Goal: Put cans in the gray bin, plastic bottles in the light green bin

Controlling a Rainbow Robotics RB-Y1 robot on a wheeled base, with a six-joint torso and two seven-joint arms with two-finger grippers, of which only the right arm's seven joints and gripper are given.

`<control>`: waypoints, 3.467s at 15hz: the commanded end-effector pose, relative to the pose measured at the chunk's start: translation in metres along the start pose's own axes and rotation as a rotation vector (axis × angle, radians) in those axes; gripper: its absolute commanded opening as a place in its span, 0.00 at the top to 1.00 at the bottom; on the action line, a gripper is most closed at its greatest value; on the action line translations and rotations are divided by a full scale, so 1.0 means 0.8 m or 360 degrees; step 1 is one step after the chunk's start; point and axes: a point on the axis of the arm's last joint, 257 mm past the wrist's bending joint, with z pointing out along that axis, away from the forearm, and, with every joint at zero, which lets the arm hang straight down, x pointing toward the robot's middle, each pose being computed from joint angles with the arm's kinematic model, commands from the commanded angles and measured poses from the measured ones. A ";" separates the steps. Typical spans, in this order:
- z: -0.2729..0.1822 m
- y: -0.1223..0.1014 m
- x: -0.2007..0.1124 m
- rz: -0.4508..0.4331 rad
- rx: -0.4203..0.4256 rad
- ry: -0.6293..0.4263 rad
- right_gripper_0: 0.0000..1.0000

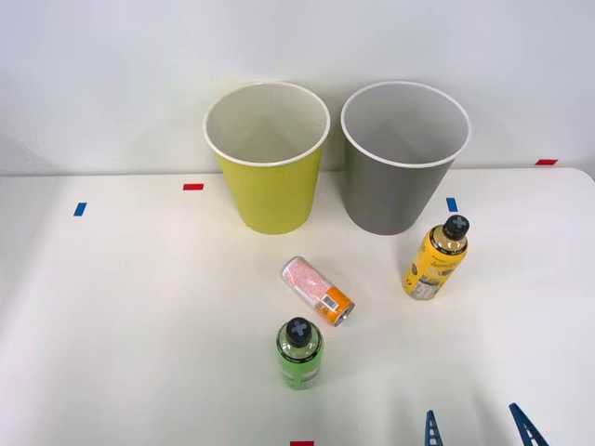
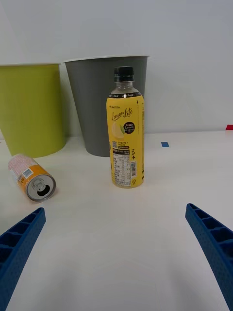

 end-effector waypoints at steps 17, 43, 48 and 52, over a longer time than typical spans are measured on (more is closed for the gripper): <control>0.000 0.000 0.000 0.0000 0.0000 0.0000 0.00; -0.002 -0.002 0.018 0.0064 0.0047 0.0041 0.00; 0.021 -0.012 -0.014 0.0191 0.0153 -0.0125 0.00; 0.058 -0.015 -0.018 0.0104 0.0104 -0.0162 0.00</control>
